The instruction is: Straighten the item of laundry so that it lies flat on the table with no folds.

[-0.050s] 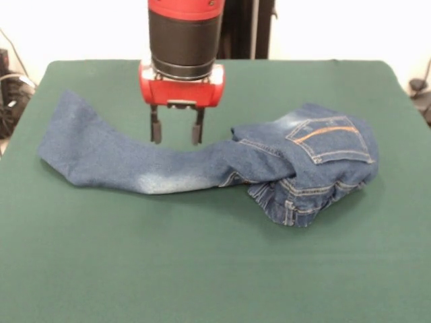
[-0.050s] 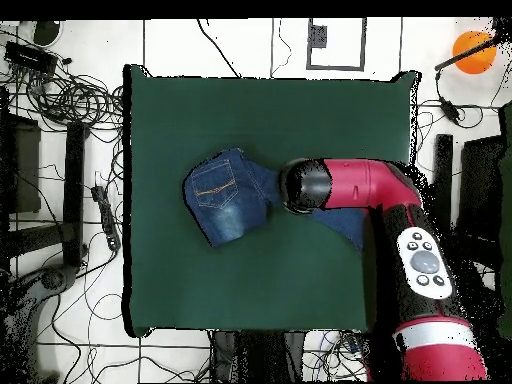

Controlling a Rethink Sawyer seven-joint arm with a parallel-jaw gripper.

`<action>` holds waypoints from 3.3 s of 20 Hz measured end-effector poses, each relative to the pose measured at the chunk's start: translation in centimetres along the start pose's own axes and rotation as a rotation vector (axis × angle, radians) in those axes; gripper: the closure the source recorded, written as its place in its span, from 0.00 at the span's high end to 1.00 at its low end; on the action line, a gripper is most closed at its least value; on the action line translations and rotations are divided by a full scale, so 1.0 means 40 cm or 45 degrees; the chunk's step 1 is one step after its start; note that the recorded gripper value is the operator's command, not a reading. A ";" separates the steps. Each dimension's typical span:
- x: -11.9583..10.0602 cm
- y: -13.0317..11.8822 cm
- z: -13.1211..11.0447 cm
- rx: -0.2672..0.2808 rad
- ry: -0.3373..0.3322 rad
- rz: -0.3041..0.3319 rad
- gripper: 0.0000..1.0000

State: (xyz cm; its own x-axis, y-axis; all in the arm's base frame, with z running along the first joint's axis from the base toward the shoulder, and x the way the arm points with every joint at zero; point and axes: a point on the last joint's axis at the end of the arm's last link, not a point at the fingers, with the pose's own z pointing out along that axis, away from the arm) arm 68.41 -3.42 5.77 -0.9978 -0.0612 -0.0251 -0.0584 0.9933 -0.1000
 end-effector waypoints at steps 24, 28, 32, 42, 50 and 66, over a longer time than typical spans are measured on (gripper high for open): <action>-0.074 0.128 -0.105 0.061 -0.019 0.060 1.00; -0.072 0.169 -0.118 0.069 -0.018 0.069 1.00; -0.071 0.207 -0.133 0.071 -0.020 0.108 1.00; -0.070 0.184 -0.145 0.075 -0.015 0.200 1.00; -0.056 0.162 -0.116 0.094 0.005 0.212 1.00; 0.012 0.299 0.031 0.068 0.139 0.232 1.00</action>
State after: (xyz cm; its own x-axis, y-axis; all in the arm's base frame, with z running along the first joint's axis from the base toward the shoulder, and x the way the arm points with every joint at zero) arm 67.26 8.32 3.32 -0.9893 0.1327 0.0600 0.1220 0.9802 -0.1560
